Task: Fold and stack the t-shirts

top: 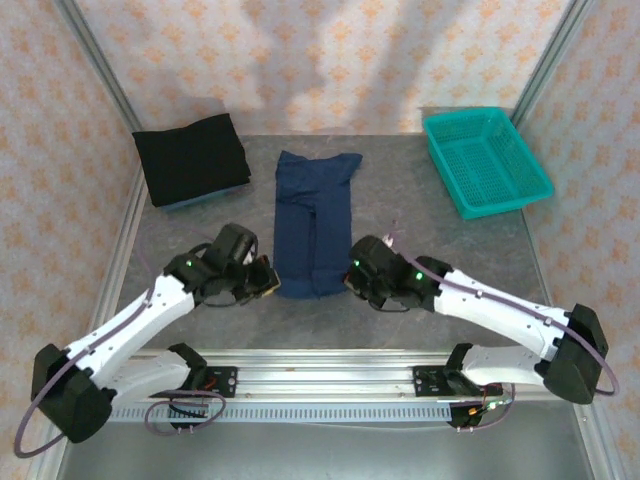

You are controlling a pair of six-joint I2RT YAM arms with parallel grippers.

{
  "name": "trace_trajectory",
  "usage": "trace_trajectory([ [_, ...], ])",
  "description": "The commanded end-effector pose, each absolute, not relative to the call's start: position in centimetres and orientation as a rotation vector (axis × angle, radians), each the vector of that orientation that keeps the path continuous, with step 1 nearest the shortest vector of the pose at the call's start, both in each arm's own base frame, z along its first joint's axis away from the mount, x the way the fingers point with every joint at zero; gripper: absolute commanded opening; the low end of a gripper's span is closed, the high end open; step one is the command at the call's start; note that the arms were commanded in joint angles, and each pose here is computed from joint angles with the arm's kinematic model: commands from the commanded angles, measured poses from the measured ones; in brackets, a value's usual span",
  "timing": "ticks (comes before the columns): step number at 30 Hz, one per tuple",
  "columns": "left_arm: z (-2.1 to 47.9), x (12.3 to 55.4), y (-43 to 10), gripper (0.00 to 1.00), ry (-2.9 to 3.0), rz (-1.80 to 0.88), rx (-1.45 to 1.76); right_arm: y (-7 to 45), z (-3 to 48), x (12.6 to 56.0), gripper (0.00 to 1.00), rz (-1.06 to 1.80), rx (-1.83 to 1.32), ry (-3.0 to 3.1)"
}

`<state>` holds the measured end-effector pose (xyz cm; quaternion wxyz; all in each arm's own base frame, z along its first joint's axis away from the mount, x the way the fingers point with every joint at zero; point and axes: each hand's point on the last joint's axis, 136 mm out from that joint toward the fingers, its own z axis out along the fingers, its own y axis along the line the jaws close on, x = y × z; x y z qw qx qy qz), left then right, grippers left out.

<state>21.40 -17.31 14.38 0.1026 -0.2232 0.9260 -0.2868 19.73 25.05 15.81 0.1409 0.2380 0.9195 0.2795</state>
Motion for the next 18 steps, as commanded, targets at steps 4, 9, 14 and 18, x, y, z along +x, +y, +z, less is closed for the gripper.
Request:
trace_trajectory([
  [4,18.0,27.6,-16.7,0.00,2.671,-0.845,-0.574,24.4,16.4,23.8,0.00,0.721,0.559,2.737],
  [9,19.0,32.4,-15.8,0.00,2.660,-0.806,-0.563,23.5,16.3,28.4,0.00,0.686,0.561,2.761],
  [14,18.3,36.5,-15.6,0.00,2.687,-0.773,-0.549,23.2,15.3,32.4,0.00,0.646,0.536,2.813],
  [18,17.6,39.7,-15.1,0.00,2.687,-0.764,-0.572,23.1,14.3,35.4,0.00,0.632,0.534,2.844],
])
